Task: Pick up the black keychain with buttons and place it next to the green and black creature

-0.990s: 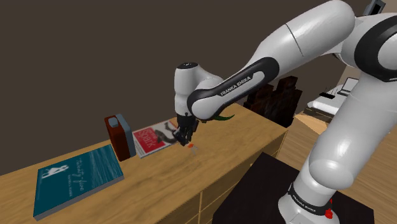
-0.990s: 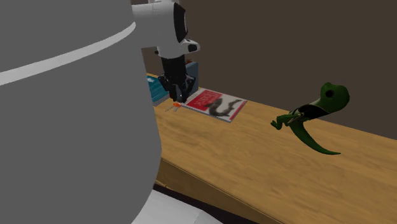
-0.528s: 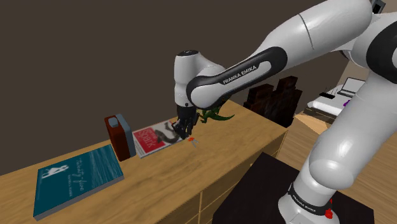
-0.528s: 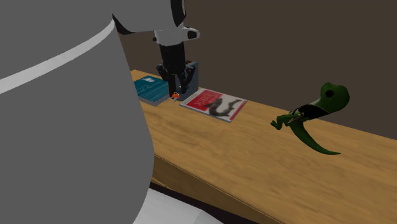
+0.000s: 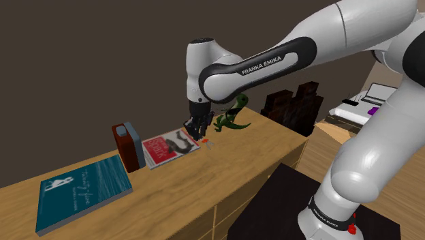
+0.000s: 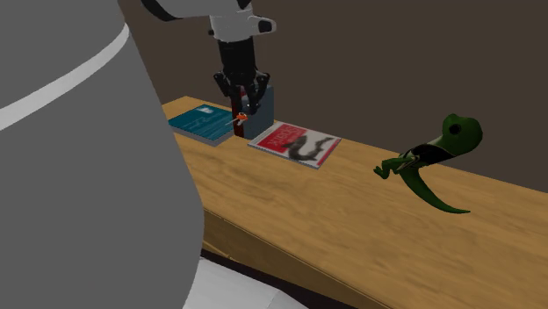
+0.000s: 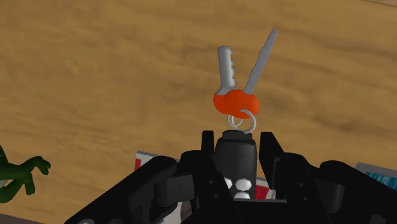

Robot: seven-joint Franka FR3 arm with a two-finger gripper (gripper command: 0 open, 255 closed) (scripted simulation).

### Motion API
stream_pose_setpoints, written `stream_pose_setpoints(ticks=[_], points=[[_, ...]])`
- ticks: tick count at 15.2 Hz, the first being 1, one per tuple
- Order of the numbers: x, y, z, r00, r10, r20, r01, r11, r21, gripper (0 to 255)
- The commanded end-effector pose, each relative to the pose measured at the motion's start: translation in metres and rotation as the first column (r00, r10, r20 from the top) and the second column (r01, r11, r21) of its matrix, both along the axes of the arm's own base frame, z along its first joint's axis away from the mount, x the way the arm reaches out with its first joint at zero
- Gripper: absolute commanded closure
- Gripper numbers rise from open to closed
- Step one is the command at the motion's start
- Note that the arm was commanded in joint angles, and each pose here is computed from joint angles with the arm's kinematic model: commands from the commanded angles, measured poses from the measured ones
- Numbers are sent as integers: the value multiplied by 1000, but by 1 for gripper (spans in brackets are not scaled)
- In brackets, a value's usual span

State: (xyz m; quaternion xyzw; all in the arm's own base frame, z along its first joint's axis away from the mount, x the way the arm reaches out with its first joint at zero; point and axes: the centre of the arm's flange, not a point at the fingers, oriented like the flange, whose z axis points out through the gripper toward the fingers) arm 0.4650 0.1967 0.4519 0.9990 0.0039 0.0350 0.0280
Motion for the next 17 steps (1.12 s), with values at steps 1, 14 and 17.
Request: stream_pose_setpoints(ticks=[1, 14, 17], points=[[1, 0, 11, 1000, 0, 0, 0, 1000, 0, 255], [1, 0, 79, 1000, 0, 0, 0, 1000, 0, 255], [1, 0, 90, 1000, 0, 0, 0, 1000, 0, 255]])
